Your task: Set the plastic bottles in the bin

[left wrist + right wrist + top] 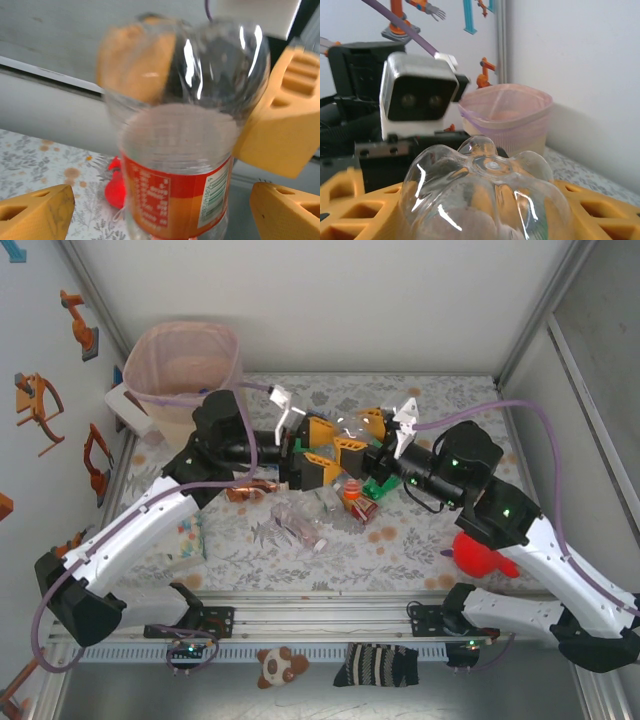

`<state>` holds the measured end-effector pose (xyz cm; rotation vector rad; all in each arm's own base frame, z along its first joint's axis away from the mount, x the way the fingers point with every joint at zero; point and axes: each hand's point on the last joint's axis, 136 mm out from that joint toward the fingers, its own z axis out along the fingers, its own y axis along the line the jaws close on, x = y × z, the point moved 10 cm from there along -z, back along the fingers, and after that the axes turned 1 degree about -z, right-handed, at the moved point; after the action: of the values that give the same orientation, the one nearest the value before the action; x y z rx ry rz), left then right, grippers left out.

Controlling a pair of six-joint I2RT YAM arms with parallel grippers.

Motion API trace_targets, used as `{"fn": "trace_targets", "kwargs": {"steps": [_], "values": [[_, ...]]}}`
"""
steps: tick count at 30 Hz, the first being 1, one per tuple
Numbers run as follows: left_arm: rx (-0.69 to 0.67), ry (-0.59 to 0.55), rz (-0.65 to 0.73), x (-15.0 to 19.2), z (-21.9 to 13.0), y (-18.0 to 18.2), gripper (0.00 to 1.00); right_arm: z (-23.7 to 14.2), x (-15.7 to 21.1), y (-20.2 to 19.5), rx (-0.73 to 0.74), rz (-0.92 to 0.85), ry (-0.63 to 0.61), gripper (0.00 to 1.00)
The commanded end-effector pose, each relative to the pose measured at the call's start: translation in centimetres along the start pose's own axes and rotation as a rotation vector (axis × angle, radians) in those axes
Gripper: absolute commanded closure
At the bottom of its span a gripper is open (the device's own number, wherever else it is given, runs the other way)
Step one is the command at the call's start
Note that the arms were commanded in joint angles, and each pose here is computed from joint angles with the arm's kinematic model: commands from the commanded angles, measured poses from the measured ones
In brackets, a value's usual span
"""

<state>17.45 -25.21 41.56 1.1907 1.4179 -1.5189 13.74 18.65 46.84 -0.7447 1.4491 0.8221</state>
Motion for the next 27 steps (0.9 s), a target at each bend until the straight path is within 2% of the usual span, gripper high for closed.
{"fn": "trace_targets", "kwargs": {"steps": [1, 9, 17, 21, 27], "values": [[0.074, 0.019, 0.094, -0.5, 0.8, -1.5, 0.10, -1.0, -2.9, 0.5, -0.054, -0.013, -0.127, 0.46], [0.108, 0.024, 0.122, -0.6, 1.5, -2.2, 0.14, -1.3, -3.6, 0.8, -0.078, 0.000, -0.155, 0.46], [0.073, 0.012, 0.137, -0.9, 1.8, -2.2, 0.27, -1.1, -3.4, 0.8, -0.084, 0.016, -0.152, 0.46], [0.067, 0.022, 0.143, -0.8, 1.8, -2.2, 0.29, -1.0, -3.2, 0.7, -0.076, 0.014, -0.146, 0.46], [0.062, 0.027, 0.145, -0.8, 1.7, -2.3, 0.39, -1.1, -3.2, 0.7, -0.069, 0.015, -0.147, 0.46]]}}
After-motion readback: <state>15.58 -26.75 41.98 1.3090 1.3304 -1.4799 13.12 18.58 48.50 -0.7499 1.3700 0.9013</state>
